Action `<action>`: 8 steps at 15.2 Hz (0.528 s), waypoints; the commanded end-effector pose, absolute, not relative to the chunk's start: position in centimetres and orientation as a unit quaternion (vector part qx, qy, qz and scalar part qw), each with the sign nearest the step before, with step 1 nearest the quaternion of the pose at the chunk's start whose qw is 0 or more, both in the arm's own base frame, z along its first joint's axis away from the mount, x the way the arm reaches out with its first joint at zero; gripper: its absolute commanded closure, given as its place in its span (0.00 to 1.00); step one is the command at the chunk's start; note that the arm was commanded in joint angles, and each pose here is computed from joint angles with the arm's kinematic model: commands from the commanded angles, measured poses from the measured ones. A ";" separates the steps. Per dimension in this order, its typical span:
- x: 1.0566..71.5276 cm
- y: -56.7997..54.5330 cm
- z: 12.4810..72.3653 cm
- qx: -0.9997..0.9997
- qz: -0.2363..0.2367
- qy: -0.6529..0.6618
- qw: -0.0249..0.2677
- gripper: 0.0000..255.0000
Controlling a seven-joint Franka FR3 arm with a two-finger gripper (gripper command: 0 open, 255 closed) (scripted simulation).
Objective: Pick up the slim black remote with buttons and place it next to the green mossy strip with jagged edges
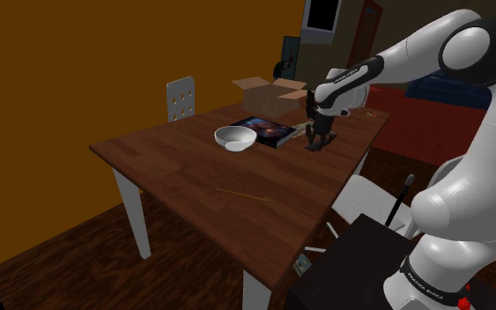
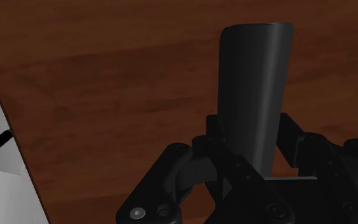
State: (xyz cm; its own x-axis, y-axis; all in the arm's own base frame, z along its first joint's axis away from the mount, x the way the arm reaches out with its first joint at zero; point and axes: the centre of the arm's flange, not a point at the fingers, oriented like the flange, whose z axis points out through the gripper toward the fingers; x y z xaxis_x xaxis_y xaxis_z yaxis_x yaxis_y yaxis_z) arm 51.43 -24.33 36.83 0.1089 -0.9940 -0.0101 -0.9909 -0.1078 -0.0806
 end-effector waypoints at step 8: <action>51.4 -24.2 35.1 -0.744 -0.023 0.667 0.033 1.00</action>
State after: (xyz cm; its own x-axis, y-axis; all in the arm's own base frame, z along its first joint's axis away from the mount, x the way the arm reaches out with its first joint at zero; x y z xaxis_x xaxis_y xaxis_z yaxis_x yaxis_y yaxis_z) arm 51.43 -24.20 35.08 0.1090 -0.9940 -0.0100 -0.9909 -0.1078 -0.0809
